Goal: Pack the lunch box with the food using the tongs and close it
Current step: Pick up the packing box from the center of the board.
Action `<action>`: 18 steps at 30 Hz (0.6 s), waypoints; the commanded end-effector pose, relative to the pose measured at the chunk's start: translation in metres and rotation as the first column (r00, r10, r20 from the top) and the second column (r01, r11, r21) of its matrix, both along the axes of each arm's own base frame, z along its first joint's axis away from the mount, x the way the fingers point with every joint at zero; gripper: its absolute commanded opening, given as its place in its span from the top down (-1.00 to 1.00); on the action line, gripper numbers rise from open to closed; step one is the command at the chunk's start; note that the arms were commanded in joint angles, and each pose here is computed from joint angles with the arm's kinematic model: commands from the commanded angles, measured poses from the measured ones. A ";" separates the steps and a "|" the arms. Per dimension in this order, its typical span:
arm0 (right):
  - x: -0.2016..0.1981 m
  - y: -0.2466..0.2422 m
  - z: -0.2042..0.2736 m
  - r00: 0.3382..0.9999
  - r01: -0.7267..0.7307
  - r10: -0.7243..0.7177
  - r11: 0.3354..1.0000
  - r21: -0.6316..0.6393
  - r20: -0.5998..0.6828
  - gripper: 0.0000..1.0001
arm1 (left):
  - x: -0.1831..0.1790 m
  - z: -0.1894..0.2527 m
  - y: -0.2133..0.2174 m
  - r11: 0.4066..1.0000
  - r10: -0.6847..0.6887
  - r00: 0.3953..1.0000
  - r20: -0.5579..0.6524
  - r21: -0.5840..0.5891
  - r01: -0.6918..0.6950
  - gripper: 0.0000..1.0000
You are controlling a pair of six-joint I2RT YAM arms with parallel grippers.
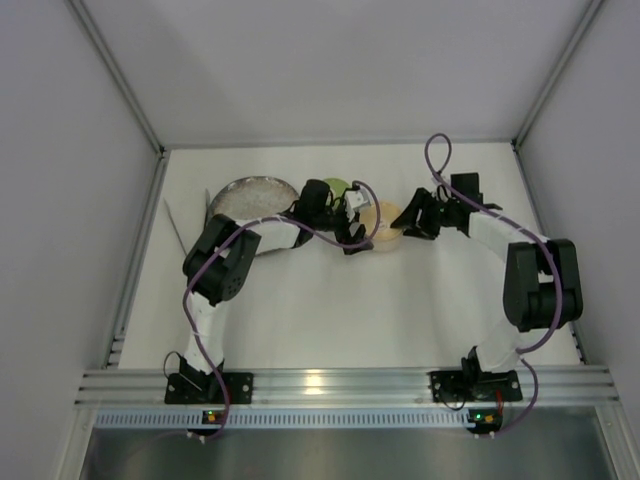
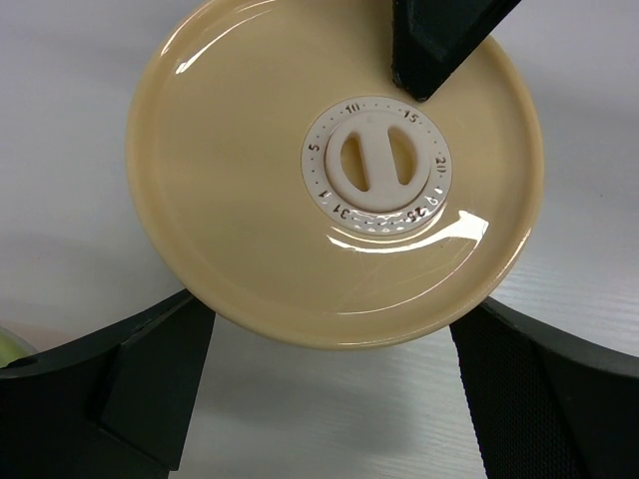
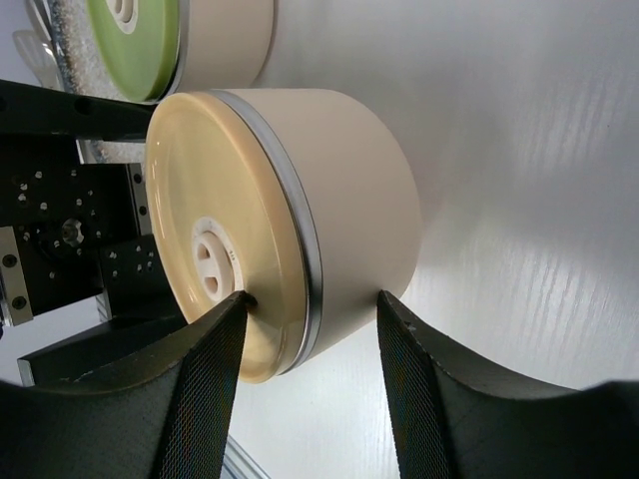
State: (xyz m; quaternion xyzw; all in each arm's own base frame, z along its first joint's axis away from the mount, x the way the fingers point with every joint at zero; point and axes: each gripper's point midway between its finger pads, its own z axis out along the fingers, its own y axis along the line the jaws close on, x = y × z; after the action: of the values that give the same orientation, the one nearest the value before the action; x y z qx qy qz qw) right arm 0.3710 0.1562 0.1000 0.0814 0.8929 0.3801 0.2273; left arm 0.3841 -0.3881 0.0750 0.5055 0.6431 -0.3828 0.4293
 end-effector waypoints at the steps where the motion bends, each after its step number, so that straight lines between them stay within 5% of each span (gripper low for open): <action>1: -0.016 0.046 0.051 0.982 -0.170 0.160 0.979 0.109 0.098 -0.04 | -0.026 0.113 -0.042 0.954 -0.176 0.964 0.200 -0.208 0.217 -0.98; 18: -0.013 0.052 0.072 0.975 -0.190 0.174 0.976 0.108 0.139 -0.05 | -0.019 0.146 -0.043 0.955 -0.145 0.958 0.249 -0.217 0.201 -0.98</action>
State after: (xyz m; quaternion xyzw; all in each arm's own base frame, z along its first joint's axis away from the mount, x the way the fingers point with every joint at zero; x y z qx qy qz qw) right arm 0.3772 0.1553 0.1214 0.0709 0.8902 0.3750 0.2488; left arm 0.3905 -0.3900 0.0956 0.4984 0.6458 -0.3842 0.4324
